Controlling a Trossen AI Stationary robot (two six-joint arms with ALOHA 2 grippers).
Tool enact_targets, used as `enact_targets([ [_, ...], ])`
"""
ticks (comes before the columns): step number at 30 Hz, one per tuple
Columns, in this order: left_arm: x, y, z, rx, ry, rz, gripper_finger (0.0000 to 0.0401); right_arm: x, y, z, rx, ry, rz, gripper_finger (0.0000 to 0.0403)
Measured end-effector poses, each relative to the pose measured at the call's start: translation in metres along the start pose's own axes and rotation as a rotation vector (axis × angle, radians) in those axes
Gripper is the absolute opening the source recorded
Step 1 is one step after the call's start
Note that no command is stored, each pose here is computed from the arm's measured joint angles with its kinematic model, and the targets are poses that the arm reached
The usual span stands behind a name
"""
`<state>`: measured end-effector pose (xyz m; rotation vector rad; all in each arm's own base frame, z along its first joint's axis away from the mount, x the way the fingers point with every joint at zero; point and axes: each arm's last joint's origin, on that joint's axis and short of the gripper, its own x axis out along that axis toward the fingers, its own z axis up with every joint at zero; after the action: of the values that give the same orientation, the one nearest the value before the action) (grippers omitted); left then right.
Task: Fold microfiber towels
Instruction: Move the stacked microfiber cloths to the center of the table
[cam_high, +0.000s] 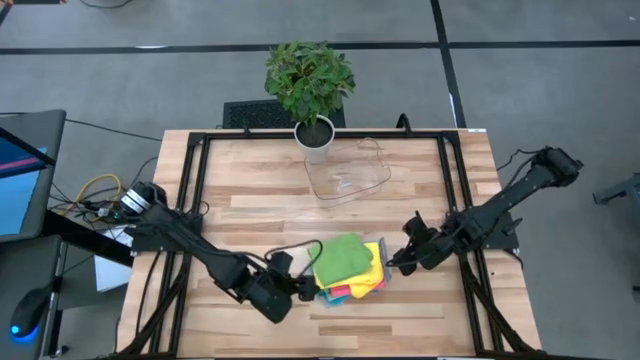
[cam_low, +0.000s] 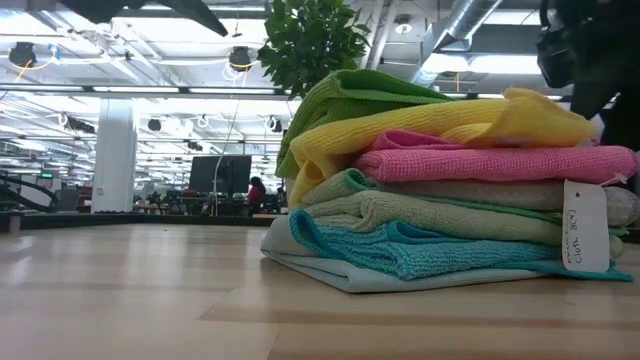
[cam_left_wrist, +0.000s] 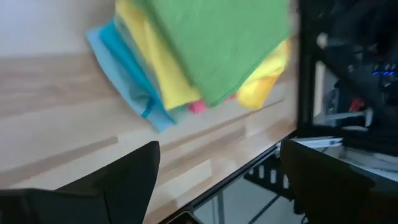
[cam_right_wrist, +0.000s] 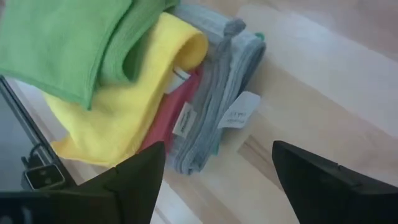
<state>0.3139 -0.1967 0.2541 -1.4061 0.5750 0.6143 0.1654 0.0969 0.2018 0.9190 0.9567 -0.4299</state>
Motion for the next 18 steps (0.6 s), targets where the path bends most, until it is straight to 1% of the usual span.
enact_targets([
  [2, -0.010, -0.001, 0.006, -0.006, -0.031, 0.001, 0.0325, 0.000, 0.000, -0.002, 0.009, -0.008, 0.003, 0.0322],
  [5, -0.009, 0.000, 0.006, -0.031, -0.034, 0.013, 0.0325, 0.004, 0.004, 0.000, 0.020, -0.028, 0.020, 0.0322],
  [8, 0.005, 0.002, 0.000, -0.049, -0.031, 0.008, 0.0325, 0.011, 0.004, 0.000, 0.017, -0.036, -0.012, 0.0322],
  [10, 0.016, 0.007, -0.002, -0.045, -0.044, 0.027, 0.0325, 0.018, 0.005, -0.002, 0.010, -0.033, -0.040, 0.0322],
  [12, 0.026, 0.006, -0.003, -0.052, -0.043, 0.009, 0.0325, 0.022, 0.006, -0.003, 0.010, -0.030, -0.045, 0.0322],
  [16, 0.037, 0.008, -0.004, -0.046, -0.089, -0.006, 0.0325, 0.029, 0.005, -0.001, 0.015, -0.037, -0.071, 0.0322],
  [18, 0.041, 0.009, -0.004, -0.041, -0.109, -0.004, 0.0325, 0.032, 0.006, 0.003, 0.021, -0.039, -0.066, 0.0322],
])
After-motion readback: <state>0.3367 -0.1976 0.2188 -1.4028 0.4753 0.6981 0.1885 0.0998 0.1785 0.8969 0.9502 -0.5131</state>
